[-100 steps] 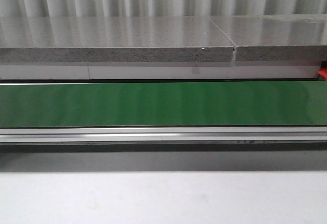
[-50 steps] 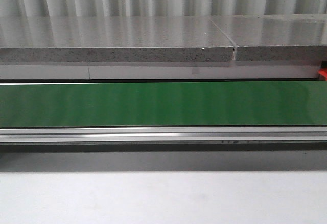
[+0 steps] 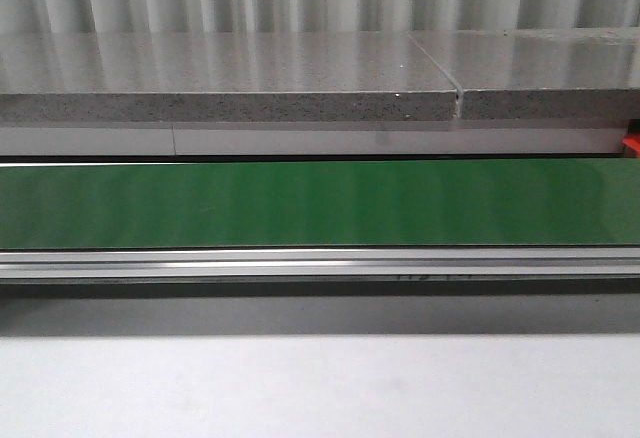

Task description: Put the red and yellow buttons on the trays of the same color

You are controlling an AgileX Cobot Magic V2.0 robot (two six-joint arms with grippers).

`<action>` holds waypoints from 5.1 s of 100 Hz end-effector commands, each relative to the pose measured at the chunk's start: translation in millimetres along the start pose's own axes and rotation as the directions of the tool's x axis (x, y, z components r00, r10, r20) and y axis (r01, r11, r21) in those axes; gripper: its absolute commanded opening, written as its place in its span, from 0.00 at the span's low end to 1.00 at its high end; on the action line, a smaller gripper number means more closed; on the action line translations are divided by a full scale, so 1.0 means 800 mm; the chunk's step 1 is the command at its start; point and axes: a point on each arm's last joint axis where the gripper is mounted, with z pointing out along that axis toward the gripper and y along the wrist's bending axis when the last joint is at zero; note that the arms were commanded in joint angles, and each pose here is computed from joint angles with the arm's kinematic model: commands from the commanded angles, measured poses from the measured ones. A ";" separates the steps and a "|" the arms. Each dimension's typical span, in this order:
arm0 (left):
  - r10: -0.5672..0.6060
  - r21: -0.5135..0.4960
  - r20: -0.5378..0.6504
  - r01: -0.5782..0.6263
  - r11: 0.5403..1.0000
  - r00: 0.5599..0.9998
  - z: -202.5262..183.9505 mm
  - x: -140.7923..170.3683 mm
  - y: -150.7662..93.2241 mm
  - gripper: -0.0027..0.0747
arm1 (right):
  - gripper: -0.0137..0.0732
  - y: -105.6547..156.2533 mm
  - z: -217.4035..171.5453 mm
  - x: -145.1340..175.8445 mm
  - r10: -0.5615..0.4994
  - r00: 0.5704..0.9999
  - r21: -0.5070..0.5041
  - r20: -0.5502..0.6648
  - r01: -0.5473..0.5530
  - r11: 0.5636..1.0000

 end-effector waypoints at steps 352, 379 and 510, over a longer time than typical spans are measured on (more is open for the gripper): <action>-0.014 0.010 0.092 0.013 1.000 0.996 -0.005 -0.017 -0.001 0.01 | 0.05 -0.001 -0.144 0.263 -0.184 0.415 -0.320 0.891 0.861 0.395; -0.014 0.010 0.092 0.013 1.000 0.996 -0.005 -0.017 -0.001 0.01 | 0.05 0.001 -0.138 0.265 -0.121 0.394 -0.321 0.911 0.863 0.390; 0.035 -0.049 0.177 -0.027 0.998 0.984 0.008 -0.009 0.006 0.01 | 0.05 0.002 -0.140 0.264 -0.105 0.390 -0.323 0.915 0.863 0.390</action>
